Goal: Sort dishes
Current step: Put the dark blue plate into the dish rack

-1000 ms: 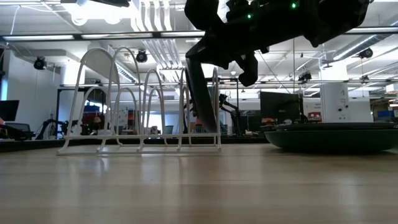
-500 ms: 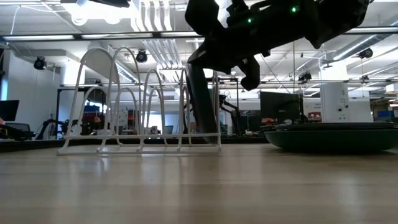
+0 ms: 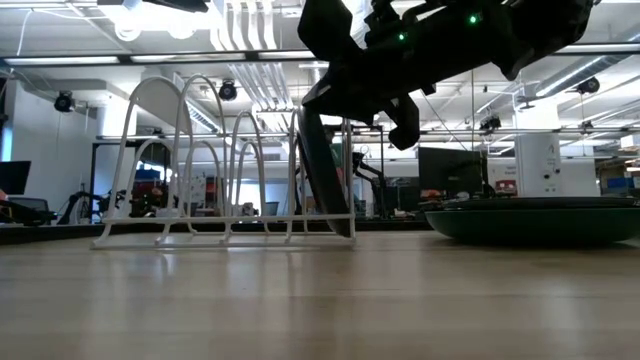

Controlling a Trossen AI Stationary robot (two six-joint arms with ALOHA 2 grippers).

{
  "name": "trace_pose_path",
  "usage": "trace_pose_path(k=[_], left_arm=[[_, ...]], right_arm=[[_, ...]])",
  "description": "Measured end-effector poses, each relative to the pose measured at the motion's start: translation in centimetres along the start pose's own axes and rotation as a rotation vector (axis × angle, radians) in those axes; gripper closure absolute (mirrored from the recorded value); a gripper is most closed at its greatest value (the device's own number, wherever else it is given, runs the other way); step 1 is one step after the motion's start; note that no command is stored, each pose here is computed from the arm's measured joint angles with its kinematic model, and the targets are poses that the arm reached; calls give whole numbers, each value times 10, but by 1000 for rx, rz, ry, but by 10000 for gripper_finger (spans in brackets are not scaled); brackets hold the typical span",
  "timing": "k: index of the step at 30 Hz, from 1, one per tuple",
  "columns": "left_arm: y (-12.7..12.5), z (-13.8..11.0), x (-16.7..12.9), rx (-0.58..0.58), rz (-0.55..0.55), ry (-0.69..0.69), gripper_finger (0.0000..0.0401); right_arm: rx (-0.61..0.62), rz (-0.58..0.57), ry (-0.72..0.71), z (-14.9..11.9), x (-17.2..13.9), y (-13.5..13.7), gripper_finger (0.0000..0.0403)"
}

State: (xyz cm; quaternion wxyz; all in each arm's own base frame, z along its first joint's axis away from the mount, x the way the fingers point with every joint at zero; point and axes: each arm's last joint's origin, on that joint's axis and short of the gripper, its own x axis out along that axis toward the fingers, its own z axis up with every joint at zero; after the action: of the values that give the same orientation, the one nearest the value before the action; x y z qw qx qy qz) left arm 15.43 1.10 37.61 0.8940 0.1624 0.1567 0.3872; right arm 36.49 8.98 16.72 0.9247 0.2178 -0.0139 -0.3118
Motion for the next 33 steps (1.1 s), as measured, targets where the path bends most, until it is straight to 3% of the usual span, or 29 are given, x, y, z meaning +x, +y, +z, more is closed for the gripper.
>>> trace_pose_path(k=[13,22,33], left_arm=[[0,0,0,0,0,0,169],[0,0,0,2,0,2,169],[0,-1,0,4,-1,6,169]], right_arm=[[-38,13,-4,3,-2,11,276],[-65,-65,43,5,3,19,214],[-105,-86,73,19,7,40,198]])
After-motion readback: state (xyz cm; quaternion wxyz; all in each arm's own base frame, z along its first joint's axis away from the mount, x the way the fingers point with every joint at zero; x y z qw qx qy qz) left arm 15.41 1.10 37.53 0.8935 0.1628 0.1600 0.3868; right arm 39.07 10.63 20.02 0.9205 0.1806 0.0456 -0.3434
